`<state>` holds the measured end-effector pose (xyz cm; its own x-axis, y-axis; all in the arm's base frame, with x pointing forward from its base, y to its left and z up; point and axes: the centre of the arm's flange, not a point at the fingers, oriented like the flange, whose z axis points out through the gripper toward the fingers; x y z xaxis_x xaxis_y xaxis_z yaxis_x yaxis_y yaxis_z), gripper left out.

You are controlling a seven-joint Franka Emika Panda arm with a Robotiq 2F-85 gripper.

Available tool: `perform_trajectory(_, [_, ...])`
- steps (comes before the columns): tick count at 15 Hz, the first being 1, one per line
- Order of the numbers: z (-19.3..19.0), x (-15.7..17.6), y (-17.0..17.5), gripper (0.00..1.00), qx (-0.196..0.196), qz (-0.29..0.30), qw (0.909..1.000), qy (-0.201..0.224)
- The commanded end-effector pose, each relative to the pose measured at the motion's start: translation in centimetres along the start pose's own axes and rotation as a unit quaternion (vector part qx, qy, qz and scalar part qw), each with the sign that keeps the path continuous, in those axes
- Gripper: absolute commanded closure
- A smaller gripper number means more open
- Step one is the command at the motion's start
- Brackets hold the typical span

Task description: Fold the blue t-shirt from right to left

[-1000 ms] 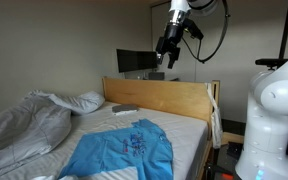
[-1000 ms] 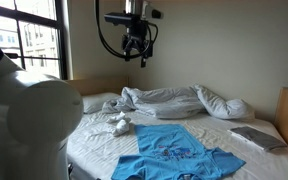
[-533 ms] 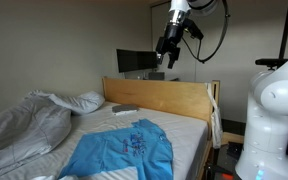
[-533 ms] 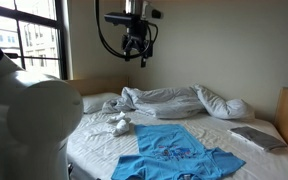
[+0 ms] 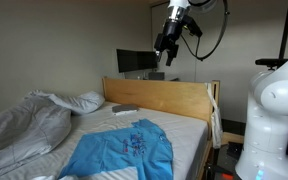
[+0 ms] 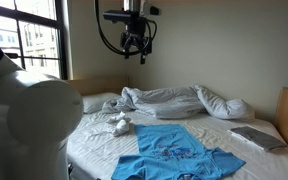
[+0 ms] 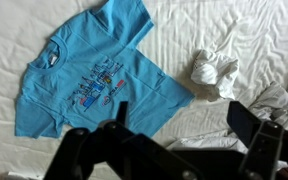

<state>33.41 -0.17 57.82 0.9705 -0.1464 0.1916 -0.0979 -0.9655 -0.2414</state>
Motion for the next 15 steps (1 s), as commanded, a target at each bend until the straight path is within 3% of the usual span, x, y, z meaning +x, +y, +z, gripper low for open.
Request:
perform_trajectory(1, [-2.2,2.0,-1.7,0.0,-0.01,-0.039,0.999,0.019])
perform_trajectory(5, [-3.1,4.1,-5.0,0.0,-0.057,-0.067,0.9949,0.049])
perform_trajectory(10, [3.9,6.2,-10.6,0.0,-0.116,-0.091,0.9873,0.06])
perform_trajectory(11, [5.3,6.3,-11.5,0.0,-0.118,-0.086,0.9877,0.054])
perform_trajectory(12, [2.9,5.0,-10.1,0.0,-0.101,-0.097,0.9886,0.055])
perform_trajectory(15, [4.1,5.4,-10.6,0.0,-0.102,-0.097,0.9889,0.046])
